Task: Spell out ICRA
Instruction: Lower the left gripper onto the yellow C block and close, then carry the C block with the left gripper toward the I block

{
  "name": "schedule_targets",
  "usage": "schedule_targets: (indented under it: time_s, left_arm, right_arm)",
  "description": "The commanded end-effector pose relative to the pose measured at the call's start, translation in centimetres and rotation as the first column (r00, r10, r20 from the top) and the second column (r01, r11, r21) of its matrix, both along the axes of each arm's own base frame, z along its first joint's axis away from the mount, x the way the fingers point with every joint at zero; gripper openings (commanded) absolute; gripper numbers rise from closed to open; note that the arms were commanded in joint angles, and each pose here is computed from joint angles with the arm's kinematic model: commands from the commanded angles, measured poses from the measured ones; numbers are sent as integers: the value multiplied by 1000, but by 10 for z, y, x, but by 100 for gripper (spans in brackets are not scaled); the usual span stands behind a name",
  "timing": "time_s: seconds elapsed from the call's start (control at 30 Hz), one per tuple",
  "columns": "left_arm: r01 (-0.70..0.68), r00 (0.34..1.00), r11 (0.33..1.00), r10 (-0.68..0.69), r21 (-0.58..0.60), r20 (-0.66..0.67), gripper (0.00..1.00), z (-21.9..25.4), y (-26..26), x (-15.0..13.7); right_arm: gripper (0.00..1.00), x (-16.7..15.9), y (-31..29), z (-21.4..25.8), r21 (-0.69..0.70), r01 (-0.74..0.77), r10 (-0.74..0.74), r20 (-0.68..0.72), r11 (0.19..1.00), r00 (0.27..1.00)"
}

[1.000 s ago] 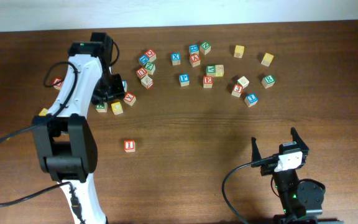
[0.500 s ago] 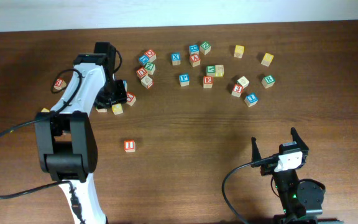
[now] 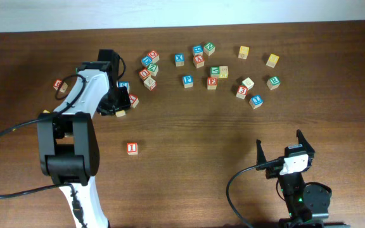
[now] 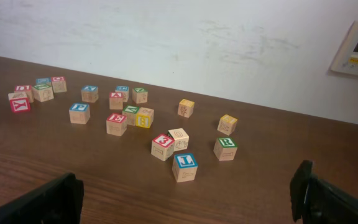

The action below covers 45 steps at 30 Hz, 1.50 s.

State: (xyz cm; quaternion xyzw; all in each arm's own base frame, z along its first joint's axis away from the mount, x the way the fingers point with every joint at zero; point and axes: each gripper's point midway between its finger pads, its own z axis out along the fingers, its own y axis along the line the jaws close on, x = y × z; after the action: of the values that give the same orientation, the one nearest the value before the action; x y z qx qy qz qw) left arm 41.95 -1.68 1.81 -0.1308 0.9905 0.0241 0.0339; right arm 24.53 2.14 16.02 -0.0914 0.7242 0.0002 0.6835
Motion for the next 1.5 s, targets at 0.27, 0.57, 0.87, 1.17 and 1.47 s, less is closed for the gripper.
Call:
schedule_targets:
  time_s: [0.27, 0.57, 0.87, 1.17, 1.47]
  left_arm:
    - [-3, 999, 1000, 3, 4, 48, 17, 11, 1, 7]
    - [4, 1000, 995, -3, -97, 7, 11, 38, -17, 2]
    - [20, 998, 983, -30, -183, -48, 13, 89, -39, -21]
    - [108, 980, 977, -136, -186, -146, 11, 90, -76, -53]
    - [274, 942, 944, -302, -185, -149, 14, 88, -137, -75]
  right_arm:
    - [98, 0, -3, -2, 2, 14, -14, -5, 1000, 1000]
    - [98, 0, -3, -2, 2, 14, -14, -5, 1000, 1000]
    - [98, 0, -3, -2, 2, 14, -14, -5, 1000, 1000]
    - [98, 0, -3, -2, 2, 14, -14, -5, 1000, 1000]
    - [98, 0, -3, -2, 2, 14, -14, -5, 1000, 1000]
